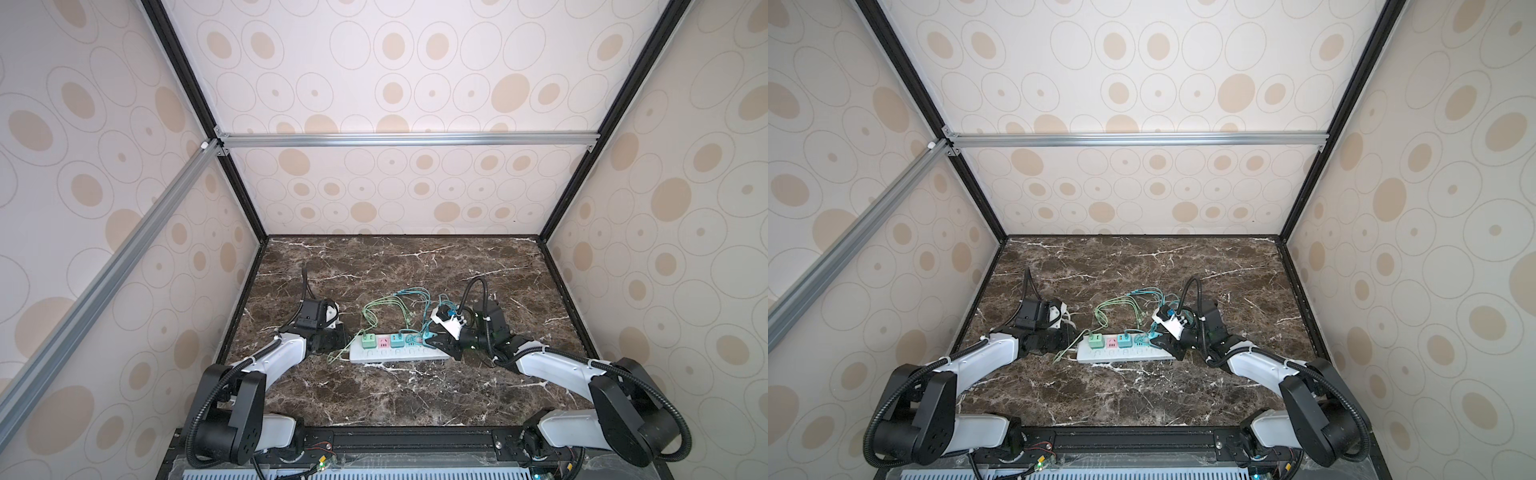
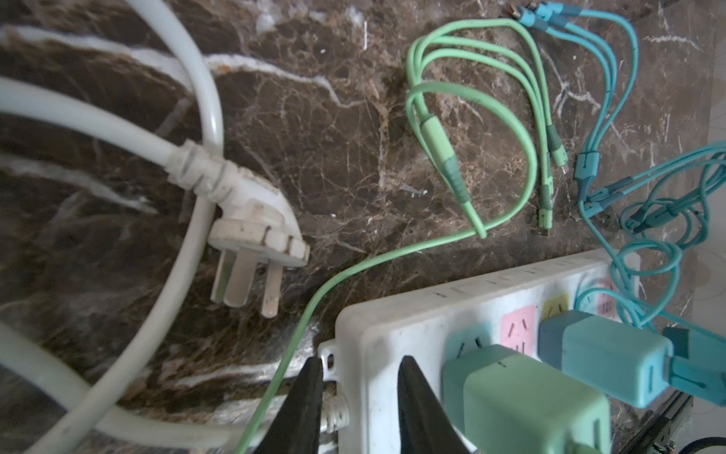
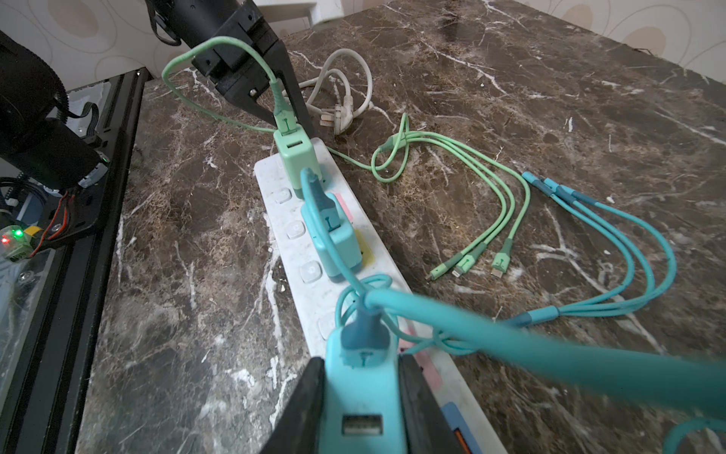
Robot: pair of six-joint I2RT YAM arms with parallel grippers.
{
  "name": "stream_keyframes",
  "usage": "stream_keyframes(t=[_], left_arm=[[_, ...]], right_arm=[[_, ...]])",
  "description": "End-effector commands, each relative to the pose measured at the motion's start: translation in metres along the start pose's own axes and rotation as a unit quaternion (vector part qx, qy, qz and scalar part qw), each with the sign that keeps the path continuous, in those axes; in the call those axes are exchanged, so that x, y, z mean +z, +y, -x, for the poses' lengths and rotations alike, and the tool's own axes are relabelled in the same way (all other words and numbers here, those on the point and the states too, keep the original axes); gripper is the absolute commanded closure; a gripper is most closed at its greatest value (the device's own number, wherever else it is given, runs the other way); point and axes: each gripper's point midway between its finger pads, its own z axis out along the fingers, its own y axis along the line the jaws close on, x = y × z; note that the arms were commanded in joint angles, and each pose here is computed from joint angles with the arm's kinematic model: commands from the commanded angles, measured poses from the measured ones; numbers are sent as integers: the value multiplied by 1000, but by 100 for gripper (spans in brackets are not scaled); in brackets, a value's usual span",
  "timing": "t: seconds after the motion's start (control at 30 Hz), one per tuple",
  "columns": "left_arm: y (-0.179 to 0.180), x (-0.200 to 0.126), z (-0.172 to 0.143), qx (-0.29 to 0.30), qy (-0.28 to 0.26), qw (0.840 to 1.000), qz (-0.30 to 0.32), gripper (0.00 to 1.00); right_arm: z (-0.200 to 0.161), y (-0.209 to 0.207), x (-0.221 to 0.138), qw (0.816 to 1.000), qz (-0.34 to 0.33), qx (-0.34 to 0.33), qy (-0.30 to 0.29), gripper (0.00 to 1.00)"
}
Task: Insert plugs into power strip
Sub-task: Insert the plug into the socket.
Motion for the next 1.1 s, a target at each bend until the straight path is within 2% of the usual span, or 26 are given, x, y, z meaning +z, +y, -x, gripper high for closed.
stream_keyframes(t=[0.0, 0.23, 0.5, 0.67, 0.87, 1.07], left_arm=[[-3, 5, 10, -5, -8, 1000, -11, 71], [-8, 13, 14, -7, -5, 1000, -30, 76], [-14, 16, 25, -3, -10, 999, -39, 76], [-13, 15, 24, -1, -7, 999, -35, 77], [-10, 3, 18, 6, -9, 1000, -20, 73], [-13, -13, 36, 31, -33, 999, 2, 66]], right_arm=[[6, -2, 3, 1000, -2, -9, -17, 100], [2, -6, 9, 1000, -6, -3, -17, 100], [-4, -12, 15, 1000, -21, 3, -9, 100], [0, -16, 13, 999, -35, 11, -24, 100], [4, -15, -10, 996, -77, 8, -35, 100], [-3, -6, -28, 995, -92, 10, -32, 100]])
